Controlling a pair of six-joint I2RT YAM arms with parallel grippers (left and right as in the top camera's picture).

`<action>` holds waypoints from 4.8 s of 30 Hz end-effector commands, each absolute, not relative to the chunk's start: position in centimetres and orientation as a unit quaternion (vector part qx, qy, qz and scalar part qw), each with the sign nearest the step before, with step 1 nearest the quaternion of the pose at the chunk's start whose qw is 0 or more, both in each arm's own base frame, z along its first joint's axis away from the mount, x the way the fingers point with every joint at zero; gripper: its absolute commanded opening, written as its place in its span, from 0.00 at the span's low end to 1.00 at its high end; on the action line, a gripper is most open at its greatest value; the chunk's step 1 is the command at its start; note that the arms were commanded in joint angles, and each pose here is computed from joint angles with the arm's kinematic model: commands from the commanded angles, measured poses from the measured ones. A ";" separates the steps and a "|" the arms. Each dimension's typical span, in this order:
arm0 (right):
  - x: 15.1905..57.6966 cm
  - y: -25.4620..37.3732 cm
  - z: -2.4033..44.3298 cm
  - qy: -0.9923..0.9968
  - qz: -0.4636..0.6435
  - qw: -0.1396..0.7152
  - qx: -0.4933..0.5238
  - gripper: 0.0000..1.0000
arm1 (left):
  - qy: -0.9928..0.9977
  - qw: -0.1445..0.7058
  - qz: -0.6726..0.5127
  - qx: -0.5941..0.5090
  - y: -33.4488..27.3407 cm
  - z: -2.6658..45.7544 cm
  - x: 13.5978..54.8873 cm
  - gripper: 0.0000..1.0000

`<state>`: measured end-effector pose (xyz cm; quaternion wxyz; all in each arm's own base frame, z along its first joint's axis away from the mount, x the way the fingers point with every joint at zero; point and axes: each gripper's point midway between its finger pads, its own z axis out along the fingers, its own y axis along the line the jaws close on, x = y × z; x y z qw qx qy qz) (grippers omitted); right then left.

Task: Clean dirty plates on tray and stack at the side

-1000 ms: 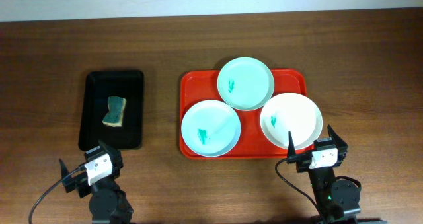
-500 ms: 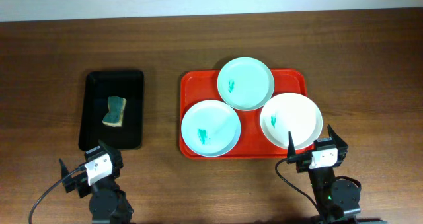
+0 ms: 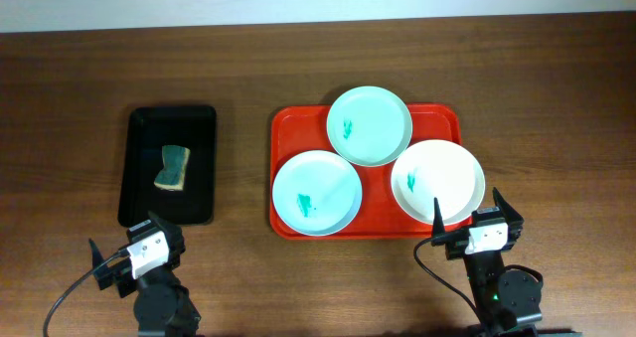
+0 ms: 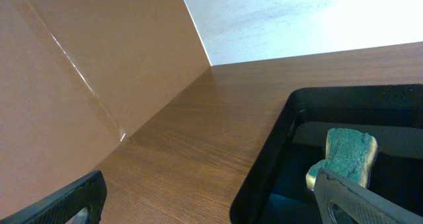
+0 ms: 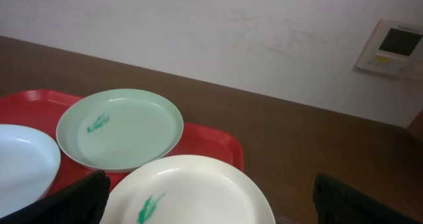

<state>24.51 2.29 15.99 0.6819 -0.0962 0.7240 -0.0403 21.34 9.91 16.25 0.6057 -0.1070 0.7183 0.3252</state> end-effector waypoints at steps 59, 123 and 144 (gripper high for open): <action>24.5 1.8 15.7 0.728 -0.050 0.678 -0.088 0.98 | 0.590 0.738 -0.203 0.257 -11.0 23.1 20.4 0.99; 24.5 1.8 15.7 0.728 -0.050 0.678 -0.088 0.98 | 0.994 0.059 0.012 -0.096 7.6 -1.2 39.5 0.10; 24.5 1.8 15.7 0.728 -0.050 0.678 -0.088 0.99 | 0.995 -0.023 0.004 -0.096 7.1 1.0 36.6 0.73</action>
